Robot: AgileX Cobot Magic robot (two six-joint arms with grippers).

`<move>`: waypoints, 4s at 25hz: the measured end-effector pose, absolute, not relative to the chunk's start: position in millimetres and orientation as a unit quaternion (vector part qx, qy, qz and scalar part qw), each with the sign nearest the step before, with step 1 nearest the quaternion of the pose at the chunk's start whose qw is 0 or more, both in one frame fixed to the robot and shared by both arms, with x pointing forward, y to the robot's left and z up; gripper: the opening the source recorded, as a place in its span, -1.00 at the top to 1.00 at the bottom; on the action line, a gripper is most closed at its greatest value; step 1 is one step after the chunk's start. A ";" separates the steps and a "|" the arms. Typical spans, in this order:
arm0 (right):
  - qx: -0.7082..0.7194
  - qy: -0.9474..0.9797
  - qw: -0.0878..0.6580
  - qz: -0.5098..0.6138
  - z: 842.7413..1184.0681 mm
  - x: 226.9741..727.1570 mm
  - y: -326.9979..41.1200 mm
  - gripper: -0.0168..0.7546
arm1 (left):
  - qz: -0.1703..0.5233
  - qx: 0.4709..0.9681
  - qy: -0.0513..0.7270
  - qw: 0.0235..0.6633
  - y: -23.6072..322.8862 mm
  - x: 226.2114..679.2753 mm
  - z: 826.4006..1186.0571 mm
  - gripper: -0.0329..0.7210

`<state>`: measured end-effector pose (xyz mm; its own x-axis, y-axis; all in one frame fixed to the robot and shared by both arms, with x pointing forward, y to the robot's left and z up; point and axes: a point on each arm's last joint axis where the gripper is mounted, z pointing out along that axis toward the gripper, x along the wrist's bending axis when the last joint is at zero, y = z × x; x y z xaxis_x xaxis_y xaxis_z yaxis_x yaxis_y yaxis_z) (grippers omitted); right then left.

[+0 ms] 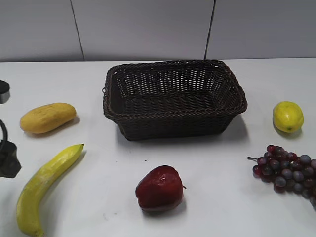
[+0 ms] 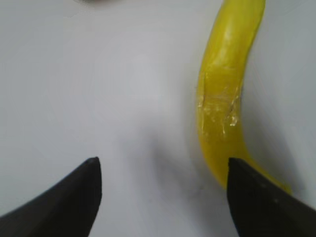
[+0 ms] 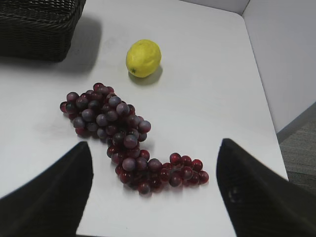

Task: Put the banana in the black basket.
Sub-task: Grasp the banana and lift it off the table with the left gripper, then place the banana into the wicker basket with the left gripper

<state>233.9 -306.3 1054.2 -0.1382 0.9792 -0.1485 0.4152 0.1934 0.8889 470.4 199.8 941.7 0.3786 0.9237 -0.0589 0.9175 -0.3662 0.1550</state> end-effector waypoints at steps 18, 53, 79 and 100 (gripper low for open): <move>0.525 0.664 0.394 0.358 1054.2 233.9 -306.3 -0.58 | 0.039 0.851 0.519 0.069 183.4 482.1 907.1 -0.65; 0.525 0.664 0.394 0.358 1054.2 233.9 -306.3 -0.58 | 0.161 0.914 0.359 0.101 153.9 565.8 1064.4 0.12; 0.525 0.664 0.394 0.358 1054.2 233.9 -306.3 -0.58 | 0.343 0.926 0.012 0.159 -25.1 606.3 1026.3 0.12; 0.525 0.664 0.394 0.358 1054.2 233.9 -306.3 -0.58 | 0.275 0.952 0.020 0.136 -40.0 615.3 943.2 0.12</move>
